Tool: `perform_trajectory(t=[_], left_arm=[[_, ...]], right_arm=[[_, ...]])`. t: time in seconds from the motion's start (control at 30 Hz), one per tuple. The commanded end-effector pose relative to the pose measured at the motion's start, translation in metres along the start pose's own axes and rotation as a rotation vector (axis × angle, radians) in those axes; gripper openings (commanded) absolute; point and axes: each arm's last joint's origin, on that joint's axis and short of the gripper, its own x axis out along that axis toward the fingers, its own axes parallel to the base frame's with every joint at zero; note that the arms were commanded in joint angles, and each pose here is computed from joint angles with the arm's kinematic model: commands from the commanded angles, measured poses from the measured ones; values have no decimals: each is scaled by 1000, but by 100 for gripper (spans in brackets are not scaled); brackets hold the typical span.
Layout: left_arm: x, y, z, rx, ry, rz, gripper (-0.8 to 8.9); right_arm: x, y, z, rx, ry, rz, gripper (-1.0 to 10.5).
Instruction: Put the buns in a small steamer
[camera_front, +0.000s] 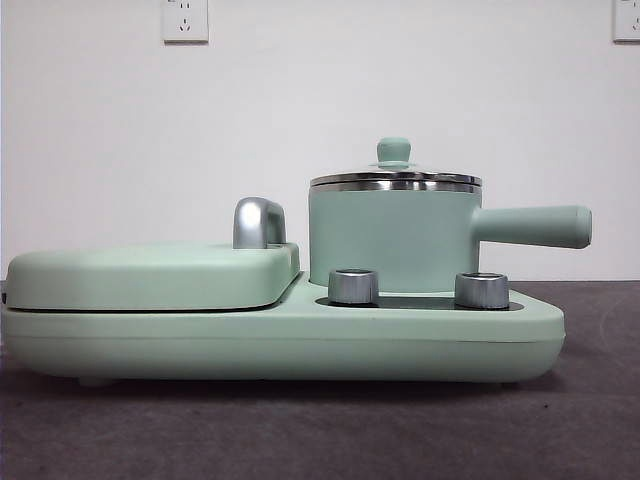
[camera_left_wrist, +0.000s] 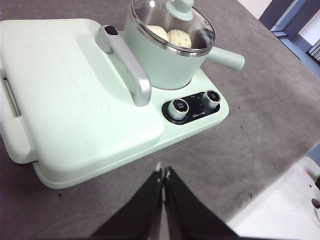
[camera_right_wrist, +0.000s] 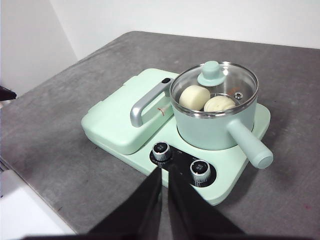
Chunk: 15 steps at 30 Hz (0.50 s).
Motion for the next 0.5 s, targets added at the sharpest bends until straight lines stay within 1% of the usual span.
perform_trajectory(t=[0.03,0.1,0.17,0.33,0.4,0.5], left_arm=[[-2,1,0,-2,-41,8,7],[-3,4,-2,-10,-81,25,7],[-1,10,-8,-21,-147,54,7],[15,35,-35,-41,-369,164,7],[23,46,-49,-13,-423,227,7],[35,63,-70,50,-449,327,7]], right_arm=[[-1,1,3,-12,-18,8,19],[-1,1,3,-12,-18,8,19],[-1,1,3,-12,-18,7,19],[-1,1,3,-12,-18,8,19],[-1,1,3,-12,-18,8,19],[-1,1,3,-12,-18,7,19]])
